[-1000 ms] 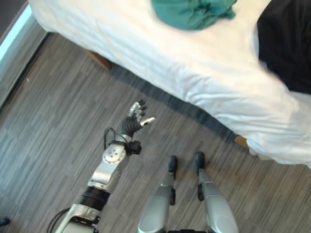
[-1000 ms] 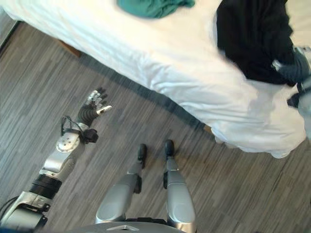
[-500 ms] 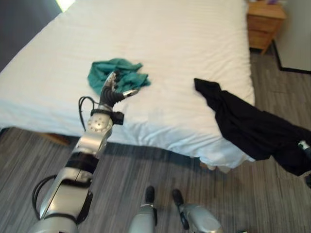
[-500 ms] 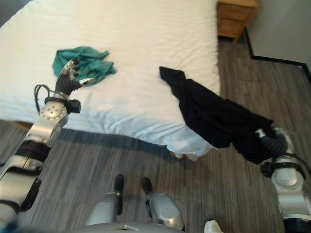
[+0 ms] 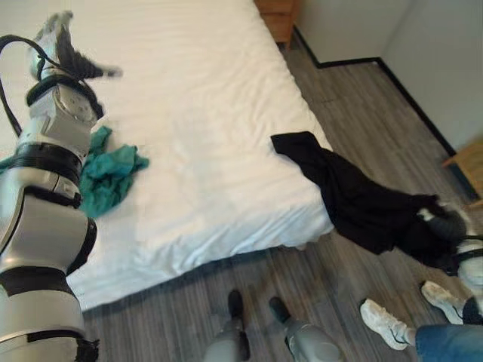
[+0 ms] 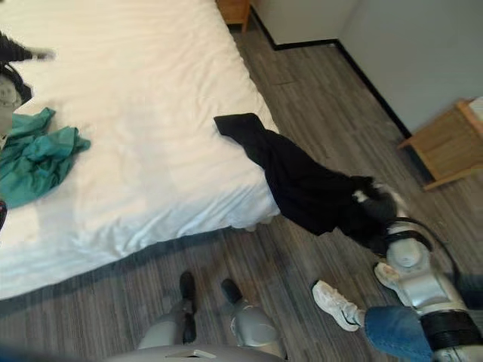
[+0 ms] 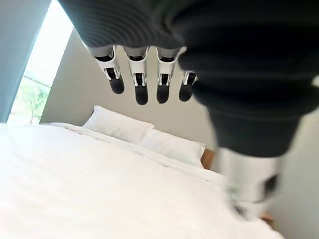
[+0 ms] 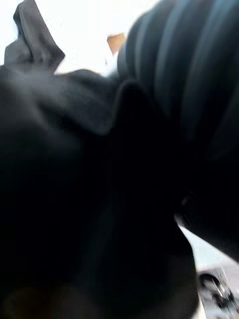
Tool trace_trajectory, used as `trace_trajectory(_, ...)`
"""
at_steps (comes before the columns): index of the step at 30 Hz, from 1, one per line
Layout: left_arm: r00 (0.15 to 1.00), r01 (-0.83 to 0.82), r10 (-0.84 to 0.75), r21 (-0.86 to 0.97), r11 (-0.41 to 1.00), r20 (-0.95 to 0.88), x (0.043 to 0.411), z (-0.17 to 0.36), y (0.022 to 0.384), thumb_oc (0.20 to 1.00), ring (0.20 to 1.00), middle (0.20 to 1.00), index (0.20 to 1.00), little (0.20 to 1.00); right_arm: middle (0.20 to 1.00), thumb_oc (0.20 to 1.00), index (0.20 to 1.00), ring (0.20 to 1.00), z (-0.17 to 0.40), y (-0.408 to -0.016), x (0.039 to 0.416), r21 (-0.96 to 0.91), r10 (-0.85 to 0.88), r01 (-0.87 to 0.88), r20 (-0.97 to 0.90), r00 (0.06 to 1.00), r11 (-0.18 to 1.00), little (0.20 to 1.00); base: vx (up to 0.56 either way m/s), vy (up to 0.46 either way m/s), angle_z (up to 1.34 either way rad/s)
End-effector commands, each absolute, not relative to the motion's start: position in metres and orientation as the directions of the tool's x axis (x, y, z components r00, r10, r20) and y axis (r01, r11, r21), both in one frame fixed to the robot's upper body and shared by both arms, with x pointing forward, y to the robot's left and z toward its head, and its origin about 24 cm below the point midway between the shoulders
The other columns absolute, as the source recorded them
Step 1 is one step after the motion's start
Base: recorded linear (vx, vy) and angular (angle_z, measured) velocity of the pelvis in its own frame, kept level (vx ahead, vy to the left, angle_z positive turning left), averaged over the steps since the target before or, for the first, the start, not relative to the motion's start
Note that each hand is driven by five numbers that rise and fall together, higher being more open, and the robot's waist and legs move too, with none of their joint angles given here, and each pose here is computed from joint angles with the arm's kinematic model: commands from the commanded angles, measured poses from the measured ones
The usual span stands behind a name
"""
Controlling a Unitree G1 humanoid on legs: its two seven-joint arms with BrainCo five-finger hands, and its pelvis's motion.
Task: Pick up bed clothes into laundry basket.
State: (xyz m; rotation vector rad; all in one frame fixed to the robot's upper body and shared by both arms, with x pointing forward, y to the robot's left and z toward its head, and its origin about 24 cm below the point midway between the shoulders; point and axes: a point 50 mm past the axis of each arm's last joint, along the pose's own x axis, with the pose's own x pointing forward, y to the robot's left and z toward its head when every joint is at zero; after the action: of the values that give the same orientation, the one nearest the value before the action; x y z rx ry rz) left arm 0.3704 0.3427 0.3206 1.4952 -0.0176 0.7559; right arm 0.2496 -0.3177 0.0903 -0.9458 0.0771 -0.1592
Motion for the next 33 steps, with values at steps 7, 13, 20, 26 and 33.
trace_trajectory(7, 0.732, -0.035, 0.618, 0.921, -0.387, 0.288, 0.331, 0.318, 0.405, 1.0, 1.0, 1.0, 1.0, 1.0, 0.2, 0.2, 0.2, 0.2, 0.157, -0.341, 0.259, -0.803, -0.199, 0.307, 0.236, 0.951, 0.512, 0.2, 0.05, 0.076, -0.02)
trace_trajectory(13, 0.743, 0.03, 0.63, 0.928, -0.372, 0.229, 0.332, 0.301, 0.408, 1.0, 1.0, 1.0, 1.0, 1.0, 0.2, 0.2, 0.2, 0.2, 0.164, -0.342, 0.261, -0.815, -0.189, 0.307, 0.245, 0.951, 0.491, 0.2, 0.01, 0.022, 0.09)
trace_trajectory(20, 0.745, 0.046, 0.658, 0.974, -0.222, 0.114, 0.332, 0.267, 0.413, 1.0, 1.0, 1.0, 1.0, 1.0, 0.2, 0.2, 0.2, 0.2, 0.162, -0.334, 0.265, -0.826, -0.148, 0.266, 0.222, 0.964, 0.496, 0.2, 0.02, 0.014, 0.06)
trace_trajectory(26, 0.728, 0.094, 0.686, 0.99, -0.107, 0.005, 0.325, 0.233, 0.421, 1.0, 1.0, 1.0, 1.0, 1.0, 0.2, 0.2, 0.2, 0.2, 0.165, -0.326, 0.271, -0.831, -0.107, 0.242, 0.218, 0.97, 0.502, 0.2, 0.0, 0.005, 0.01)
trace_trajectory(33, 0.656, 0.29, 0.718, 0.956, 0.046, -0.234, 0.306, 0.171, 0.432, 1.0, 1.0, 1.0, 1.0, 1.0, 0.2, 0.2, 0.2, 0.2, 0.165, -0.313, 0.274, -0.828, -0.047, 0.198, 0.204, 0.978, 0.525, 0.2, 0.01, 0.019, -0.04)
